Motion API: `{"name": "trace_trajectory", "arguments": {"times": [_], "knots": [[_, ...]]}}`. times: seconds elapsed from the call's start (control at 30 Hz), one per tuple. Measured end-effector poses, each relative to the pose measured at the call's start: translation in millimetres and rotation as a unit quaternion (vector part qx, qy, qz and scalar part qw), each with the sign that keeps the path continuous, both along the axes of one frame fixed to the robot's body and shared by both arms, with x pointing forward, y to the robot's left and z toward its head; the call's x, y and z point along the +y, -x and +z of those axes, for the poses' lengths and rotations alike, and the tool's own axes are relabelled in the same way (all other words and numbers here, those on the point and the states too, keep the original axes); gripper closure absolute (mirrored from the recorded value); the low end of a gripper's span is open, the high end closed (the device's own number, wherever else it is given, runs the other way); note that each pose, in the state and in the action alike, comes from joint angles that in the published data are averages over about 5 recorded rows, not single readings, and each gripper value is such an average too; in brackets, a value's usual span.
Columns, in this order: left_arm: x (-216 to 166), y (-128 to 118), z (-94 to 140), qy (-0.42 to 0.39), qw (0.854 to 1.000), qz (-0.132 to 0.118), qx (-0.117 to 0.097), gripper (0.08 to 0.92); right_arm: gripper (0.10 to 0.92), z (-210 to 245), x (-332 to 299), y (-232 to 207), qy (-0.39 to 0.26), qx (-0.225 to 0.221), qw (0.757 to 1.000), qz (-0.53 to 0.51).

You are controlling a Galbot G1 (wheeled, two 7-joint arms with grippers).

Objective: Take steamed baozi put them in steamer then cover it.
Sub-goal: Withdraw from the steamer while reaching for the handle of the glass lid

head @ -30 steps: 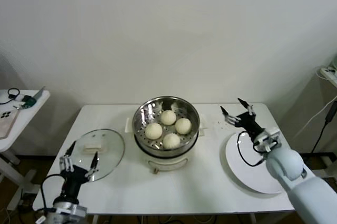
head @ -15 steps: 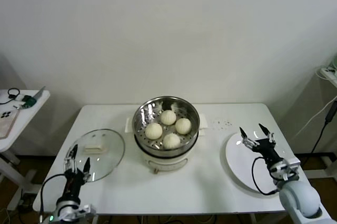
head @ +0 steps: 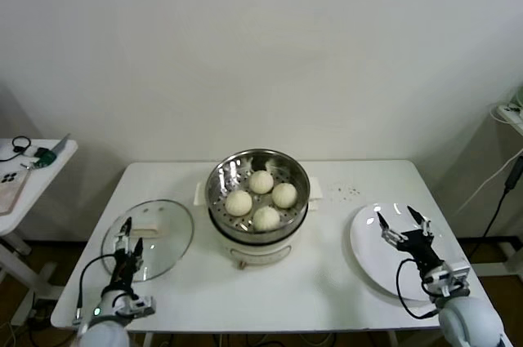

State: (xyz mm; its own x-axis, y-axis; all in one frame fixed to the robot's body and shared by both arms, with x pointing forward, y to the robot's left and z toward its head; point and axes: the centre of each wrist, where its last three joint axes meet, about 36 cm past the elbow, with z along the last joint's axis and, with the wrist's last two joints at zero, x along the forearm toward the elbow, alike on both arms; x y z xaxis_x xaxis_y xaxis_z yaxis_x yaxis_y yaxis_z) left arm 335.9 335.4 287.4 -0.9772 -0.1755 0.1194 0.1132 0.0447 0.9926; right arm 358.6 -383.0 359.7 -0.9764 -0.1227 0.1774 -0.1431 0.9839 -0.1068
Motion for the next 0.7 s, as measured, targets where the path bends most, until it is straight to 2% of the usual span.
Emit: {"name": "trace_trajectory", "arguments": {"times": [0.23,0.7], "knots": [[8,-22,-14,-0.007,1.000,0.001,0.006,0.177,0.200,-2,0,3,0.008,0.001,1.000,-0.001],[18,-60,-28,-0.019,1.000,-0.004,0.004,0.177,0.200,-7,6,13,0.017,0.007,1.000,0.008]]}}
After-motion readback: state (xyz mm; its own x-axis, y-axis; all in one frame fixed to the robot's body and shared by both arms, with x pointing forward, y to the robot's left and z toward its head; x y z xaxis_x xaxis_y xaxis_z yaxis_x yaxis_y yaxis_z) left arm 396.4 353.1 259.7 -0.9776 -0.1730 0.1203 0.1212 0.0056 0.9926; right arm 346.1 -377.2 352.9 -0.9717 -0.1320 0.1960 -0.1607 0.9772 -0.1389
